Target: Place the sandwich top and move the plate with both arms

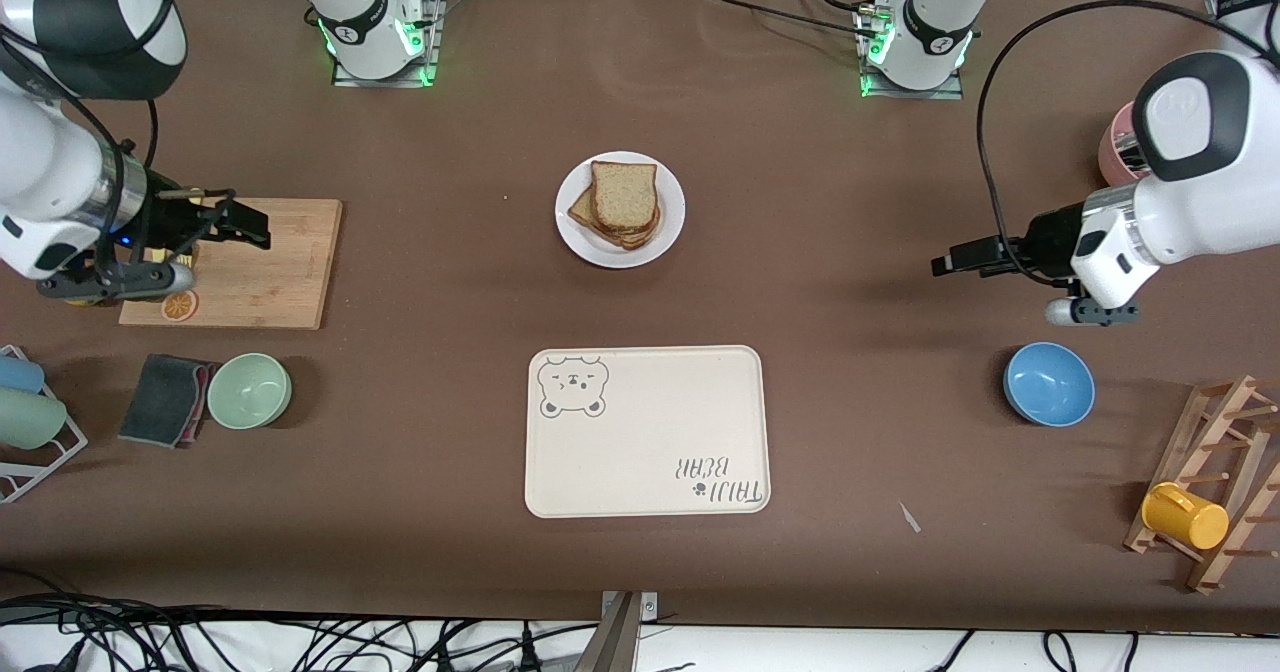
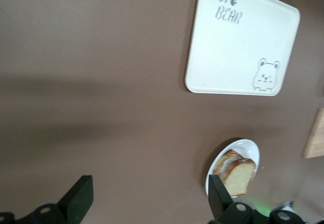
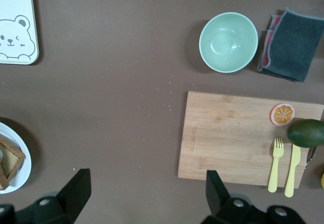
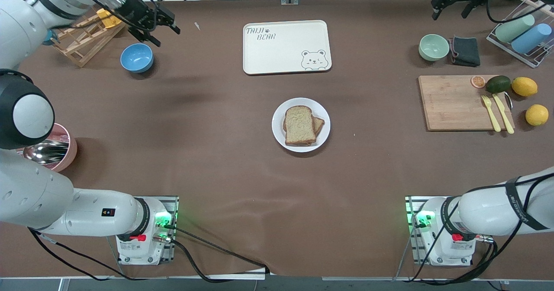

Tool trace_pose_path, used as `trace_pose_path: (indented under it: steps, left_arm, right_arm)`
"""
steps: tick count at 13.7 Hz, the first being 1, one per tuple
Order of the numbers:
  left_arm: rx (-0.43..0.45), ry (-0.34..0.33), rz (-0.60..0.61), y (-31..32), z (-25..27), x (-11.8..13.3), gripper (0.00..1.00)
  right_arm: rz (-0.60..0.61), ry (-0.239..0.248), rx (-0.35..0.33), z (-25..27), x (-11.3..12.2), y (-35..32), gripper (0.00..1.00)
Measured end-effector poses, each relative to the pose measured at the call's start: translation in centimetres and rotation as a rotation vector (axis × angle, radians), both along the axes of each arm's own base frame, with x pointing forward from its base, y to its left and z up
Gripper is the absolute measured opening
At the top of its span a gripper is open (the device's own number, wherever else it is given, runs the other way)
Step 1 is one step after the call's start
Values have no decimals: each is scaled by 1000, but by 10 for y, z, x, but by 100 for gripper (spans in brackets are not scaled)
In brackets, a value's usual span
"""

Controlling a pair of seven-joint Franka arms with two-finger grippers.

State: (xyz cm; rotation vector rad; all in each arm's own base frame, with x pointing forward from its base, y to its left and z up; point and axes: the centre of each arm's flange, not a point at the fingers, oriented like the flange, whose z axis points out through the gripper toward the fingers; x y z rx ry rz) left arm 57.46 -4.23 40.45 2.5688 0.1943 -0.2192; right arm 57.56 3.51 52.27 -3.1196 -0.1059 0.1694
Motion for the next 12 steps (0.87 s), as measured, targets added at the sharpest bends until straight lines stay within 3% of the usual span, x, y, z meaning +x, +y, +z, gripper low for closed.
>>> trace_pose_path:
  steps: [3, 7, 12]
  left_arm:
    - [-134, 23, -2, -25, -41, -10, 100]
    - [-201, 54, -16, -60, -69, -14, 100]
    - [-282, 2, 49, -99, -115, -33, 100]
  right_arm:
    - [-20, -23, -1, 34, -26, -12, 100]
    - [-46, -81, -1, 69, -33, -27, 100]
    - [-55, -57, -3, 75, -36, -33, 100]
